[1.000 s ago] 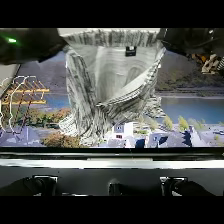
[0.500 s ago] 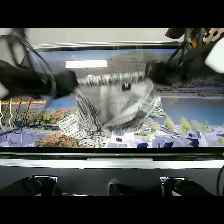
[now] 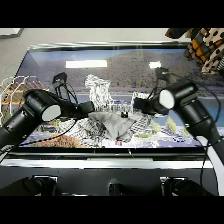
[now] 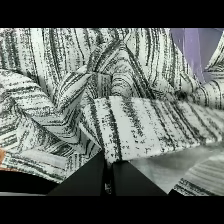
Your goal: Fold the clothes and pants, and hang the long-sleeved shirts on hangers.
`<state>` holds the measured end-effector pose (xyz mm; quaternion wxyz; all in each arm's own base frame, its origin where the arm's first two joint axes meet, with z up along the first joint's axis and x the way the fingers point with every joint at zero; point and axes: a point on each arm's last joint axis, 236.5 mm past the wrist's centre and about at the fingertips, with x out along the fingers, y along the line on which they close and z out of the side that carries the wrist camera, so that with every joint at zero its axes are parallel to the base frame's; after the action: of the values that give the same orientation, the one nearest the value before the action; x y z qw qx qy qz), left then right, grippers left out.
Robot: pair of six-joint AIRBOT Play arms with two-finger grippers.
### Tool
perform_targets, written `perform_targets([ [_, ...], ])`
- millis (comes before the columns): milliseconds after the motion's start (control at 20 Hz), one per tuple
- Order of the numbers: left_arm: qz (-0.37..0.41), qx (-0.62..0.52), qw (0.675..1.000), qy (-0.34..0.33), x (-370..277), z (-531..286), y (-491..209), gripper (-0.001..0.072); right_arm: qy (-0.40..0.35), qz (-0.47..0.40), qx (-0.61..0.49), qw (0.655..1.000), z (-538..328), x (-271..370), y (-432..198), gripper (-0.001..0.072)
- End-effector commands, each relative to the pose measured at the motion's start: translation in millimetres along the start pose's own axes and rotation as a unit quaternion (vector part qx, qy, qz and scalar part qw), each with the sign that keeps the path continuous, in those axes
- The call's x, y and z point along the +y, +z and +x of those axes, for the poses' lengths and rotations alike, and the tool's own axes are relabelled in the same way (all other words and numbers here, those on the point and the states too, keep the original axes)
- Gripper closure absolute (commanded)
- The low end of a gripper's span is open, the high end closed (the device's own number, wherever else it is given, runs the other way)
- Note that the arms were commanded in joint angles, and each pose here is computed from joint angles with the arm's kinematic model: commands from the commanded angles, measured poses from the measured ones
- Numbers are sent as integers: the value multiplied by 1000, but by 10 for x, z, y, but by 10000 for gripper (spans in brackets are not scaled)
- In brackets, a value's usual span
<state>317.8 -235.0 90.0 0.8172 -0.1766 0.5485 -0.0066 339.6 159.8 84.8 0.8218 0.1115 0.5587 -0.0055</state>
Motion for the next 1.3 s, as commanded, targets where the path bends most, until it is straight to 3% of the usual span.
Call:
perform_targets([
  [0, -24, -2, 1000, -10, 32, 112, 62, 676, -18, 13, -18, 1000, 166, 37, -5, 674],
  [150, -27, 5, 999, -23, 38, 119, 115, 662, -22, 12, -23, 999, 164, 16, 22, 674],
  [200, -27, 12, 999, -35, -2, 118, 104, 547, -18, 12, -26, 999, 164, 34, 34, 673],
  [300, -22, 28, 998, -60, -69, 100, 89, 207, -7, 13, -36, 999, 162, 85, 80, 673],
  [350, -19, 30, 997, -67, -55, 75, 130, 168, -2, 14, -41, 999, 160, 110, 107, 673],
  [500, -31, 6, 999, -37, 441, -157, 463, 168, 2, 11, -45, 999, 159, 128, 125, 673],
  [650, -58, -49, 995, 59, 1508, -634, 825, 168, 1, -11, -45, 999, 159, 132, 126, 673],
  [850, -54, -106, 983, 139, 2616, -1202, 1047, 173, 4, -26, -49, 998, 157, 147, 142, 673],
  [1100, -149, -98, 967, 181, 3206, -1325, 956, 168, 9, -38, -56, 998, 155, 176, 175, 673],
  [1250, -107, -42, 974, 195, 3510, -1128, 898, 143, 13, -41, -60, 997, 151, 195, 195, 673],
])
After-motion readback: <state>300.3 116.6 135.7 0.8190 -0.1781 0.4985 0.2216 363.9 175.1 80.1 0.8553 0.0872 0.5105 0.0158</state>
